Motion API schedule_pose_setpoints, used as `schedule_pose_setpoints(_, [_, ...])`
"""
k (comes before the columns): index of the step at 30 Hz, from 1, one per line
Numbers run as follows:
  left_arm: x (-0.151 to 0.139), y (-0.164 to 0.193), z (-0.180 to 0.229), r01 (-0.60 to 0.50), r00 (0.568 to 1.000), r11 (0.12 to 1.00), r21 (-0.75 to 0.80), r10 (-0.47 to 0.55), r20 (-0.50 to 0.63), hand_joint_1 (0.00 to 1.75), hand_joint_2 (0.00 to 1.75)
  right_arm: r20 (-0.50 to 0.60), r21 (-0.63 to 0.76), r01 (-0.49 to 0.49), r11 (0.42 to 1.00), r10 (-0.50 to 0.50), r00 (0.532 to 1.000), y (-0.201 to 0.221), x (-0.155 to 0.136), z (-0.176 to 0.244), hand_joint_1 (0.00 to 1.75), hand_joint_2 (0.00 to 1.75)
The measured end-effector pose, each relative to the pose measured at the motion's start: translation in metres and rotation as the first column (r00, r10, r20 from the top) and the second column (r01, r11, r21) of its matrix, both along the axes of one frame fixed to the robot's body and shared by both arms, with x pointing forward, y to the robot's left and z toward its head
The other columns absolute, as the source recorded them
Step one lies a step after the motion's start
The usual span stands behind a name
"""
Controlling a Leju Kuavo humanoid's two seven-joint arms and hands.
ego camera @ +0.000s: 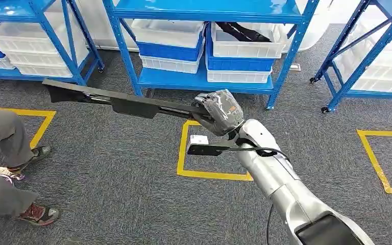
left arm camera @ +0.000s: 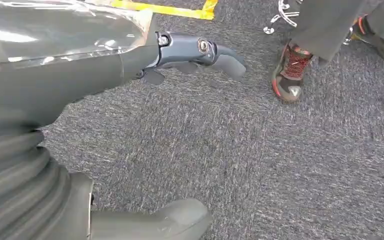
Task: Take the parts from the cabinet and place them on the table.
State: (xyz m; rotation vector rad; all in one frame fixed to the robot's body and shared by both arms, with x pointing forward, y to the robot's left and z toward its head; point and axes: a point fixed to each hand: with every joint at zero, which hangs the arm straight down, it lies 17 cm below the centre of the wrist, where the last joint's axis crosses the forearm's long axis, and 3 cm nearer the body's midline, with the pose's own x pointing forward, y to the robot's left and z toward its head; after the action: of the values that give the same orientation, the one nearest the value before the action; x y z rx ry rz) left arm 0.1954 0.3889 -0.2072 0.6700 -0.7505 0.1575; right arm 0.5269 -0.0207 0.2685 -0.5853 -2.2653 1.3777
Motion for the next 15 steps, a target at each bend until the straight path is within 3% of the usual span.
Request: schedule_pose_setpoints(15, [0.011,-0.003,0.012,0.027,0.995,0.999,0.024,-0.029,0.093,0.00,1.75,0.025,0.000,0.031,1.000,-0.031,0.999,-0.009,0.006,0.006,1.75,1.75])
